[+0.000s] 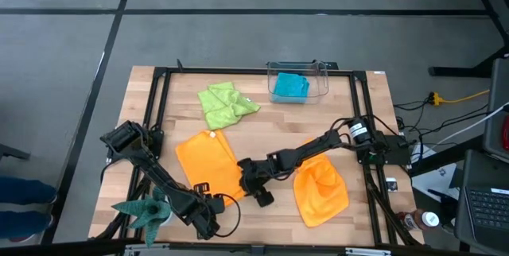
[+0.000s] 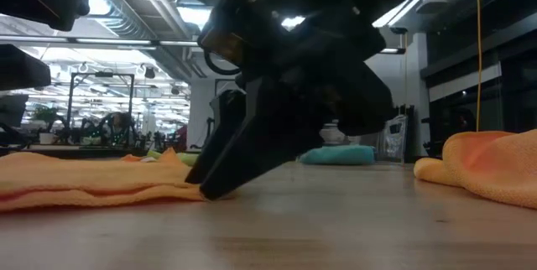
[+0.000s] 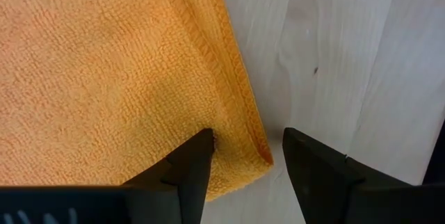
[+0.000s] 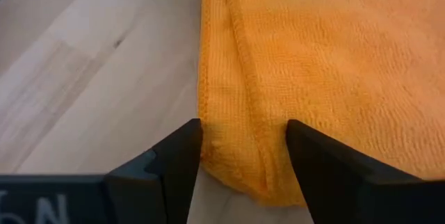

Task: Fold microfiber towels
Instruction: Fold the left yellow microfiber cloth

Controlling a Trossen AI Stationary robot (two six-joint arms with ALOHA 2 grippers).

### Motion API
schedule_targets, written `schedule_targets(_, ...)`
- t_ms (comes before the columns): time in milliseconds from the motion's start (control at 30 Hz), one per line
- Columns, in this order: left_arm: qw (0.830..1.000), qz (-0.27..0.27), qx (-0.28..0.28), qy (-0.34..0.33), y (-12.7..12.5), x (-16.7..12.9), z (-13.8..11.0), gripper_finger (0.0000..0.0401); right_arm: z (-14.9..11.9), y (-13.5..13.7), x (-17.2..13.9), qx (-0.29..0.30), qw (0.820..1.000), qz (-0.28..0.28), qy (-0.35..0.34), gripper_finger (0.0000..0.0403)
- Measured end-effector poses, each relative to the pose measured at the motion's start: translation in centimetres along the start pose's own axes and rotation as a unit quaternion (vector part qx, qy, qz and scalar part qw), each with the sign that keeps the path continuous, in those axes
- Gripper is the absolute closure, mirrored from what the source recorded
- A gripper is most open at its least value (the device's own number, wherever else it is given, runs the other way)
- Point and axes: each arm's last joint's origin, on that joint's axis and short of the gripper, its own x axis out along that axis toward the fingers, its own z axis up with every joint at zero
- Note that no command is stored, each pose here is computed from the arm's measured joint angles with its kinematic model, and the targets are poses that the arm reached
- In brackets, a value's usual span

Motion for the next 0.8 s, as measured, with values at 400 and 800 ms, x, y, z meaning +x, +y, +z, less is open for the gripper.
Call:
schedule_targets(400, 0.997, 0.029, 0.068, -0.032, 0.2, 0.3, 0.3, 0.0231, -1.2, 0.0, -0.1, 0.059, 0.994, -0.059, 0.075, 0.0213)
schedule_targets(800, 0.992, 0.067, 0.097, -0.042, 1.6, 1.6, 2.0, 0.0393, -1.3, 0.1, -0.5, 0.113, 0.988, -0.068, 0.087, 0.0389)
